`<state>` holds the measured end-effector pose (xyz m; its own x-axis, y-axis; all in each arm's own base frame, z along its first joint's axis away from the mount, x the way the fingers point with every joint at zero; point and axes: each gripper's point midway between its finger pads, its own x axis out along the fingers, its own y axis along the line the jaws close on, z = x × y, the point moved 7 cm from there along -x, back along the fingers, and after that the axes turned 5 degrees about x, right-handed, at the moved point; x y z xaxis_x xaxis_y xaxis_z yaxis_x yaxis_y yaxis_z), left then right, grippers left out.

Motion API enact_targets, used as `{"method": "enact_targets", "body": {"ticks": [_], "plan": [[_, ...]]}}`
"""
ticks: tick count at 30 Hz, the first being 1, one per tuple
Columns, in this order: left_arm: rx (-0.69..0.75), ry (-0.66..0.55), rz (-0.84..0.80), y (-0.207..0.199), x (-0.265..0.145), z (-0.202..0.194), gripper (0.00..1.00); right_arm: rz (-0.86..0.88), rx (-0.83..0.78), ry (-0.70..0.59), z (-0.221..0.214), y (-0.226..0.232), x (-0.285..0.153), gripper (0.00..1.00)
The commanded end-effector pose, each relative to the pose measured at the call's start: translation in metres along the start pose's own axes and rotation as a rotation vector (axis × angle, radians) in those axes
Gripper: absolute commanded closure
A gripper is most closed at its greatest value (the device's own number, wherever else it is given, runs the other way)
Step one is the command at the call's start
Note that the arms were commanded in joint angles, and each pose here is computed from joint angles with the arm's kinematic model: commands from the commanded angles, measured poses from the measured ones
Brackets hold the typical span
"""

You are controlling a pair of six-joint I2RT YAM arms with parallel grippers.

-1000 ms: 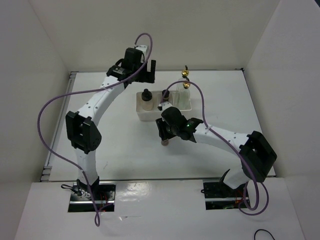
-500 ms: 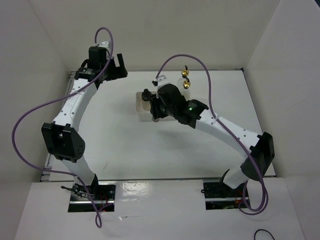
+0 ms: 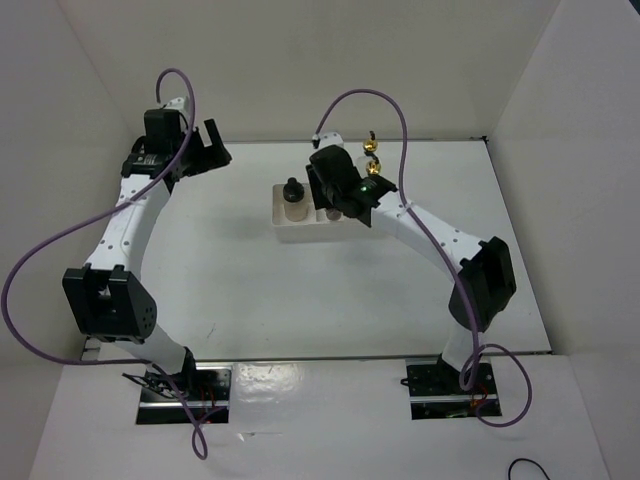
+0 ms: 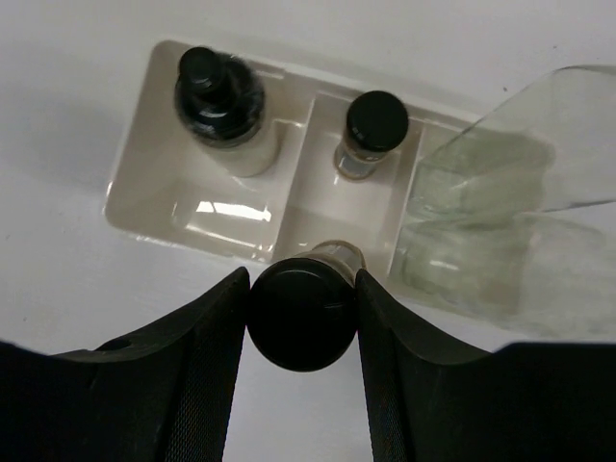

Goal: Organize the condiment bottles

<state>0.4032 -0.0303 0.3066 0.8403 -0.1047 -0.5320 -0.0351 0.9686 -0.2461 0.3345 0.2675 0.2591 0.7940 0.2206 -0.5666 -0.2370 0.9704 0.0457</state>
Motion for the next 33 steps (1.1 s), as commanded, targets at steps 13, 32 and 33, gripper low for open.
{"method": "enact_targets", "body": {"ticks": [13, 32, 33], "plan": [[-0.042, -0.015, -0.033, 0.008, -0.008, -0.013, 0.00, 0.023, 0.134, -0.096, 0.042, -0.017, 0.029, 1.00], [-0.050, 0.022, -0.070, 0.011, -0.006, -0.029, 0.00, 0.002, 0.175, -0.030, -0.017, -0.019, 0.066, 1.00], [-0.050, 0.022, -0.070, 0.011, -0.006, -0.029, 0.00, -0.002, 0.171, -0.019, -0.022, -0.020, 0.067, 1.00]]}}
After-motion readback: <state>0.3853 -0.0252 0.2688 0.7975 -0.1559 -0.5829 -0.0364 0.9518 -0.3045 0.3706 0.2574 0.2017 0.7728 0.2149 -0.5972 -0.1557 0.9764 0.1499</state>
